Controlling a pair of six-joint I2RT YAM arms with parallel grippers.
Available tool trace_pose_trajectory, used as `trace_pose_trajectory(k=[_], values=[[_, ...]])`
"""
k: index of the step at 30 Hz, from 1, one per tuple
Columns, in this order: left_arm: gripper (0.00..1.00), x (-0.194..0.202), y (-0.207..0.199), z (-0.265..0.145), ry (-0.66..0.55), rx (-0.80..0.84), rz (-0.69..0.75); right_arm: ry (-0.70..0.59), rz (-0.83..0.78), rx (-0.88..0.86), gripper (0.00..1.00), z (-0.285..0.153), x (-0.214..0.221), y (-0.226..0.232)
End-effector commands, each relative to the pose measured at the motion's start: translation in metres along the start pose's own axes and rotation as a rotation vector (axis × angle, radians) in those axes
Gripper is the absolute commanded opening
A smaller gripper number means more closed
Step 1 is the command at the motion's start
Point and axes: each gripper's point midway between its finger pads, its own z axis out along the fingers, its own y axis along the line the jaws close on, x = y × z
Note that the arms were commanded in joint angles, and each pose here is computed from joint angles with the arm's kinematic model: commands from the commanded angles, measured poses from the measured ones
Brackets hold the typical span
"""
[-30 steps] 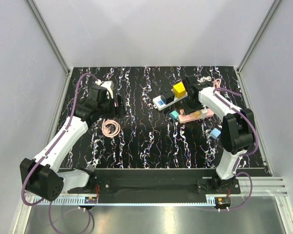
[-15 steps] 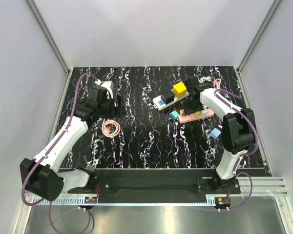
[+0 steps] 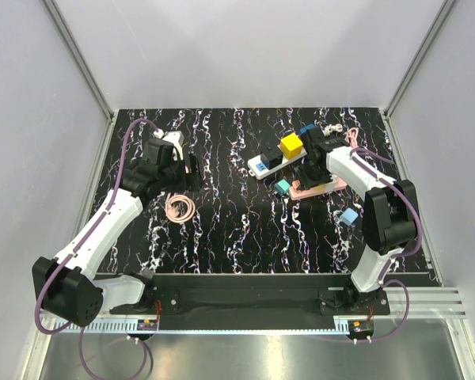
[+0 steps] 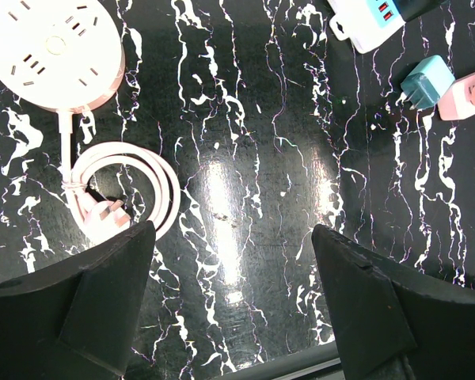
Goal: Insert the plug
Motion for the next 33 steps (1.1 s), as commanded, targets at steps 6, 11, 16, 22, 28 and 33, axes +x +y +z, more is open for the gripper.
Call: trace_pose_trajectory(k=[6, 11, 16, 22, 28, 33], values=[[0.86, -0.011, 0.004, -0.007, -0.06, -0.015, 0.01, 0.033, 0.013, 0.003, 0.0, 0.001, -0.002, -0.004], [0.86, -0.01, 0.004, -0.007, -0.057, -0.016, 0.01, 0.05, 0.015, -0.021, 0.0, 0.002, -0.002, 0.002], [0.86, -0.01, 0.004, -0.006, -0.055, -0.016, 0.011, 0.052, 0.027, -0.002, 0.0, 0.007, -0.004, -0.004], [0.86, -0.01, 0.004, -0.006, -0.056, -0.017, 0.01, 0.056, 0.036, 0.035, 0.0, 0.019, -0.007, -0.017], [0.86, -0.012, 0.009, -0.007, -0.069, -0.045, 0.009, 0.052, 0.041, 0.065, 0.0, 0.032, -0.012, -0.025], [0.86, -0.012, 0.011, -0.006, -0.07, -0.056, 0.01, 0.057, 0.031, 0.076, 0.0, 0.039, -0.016, -0.022]])
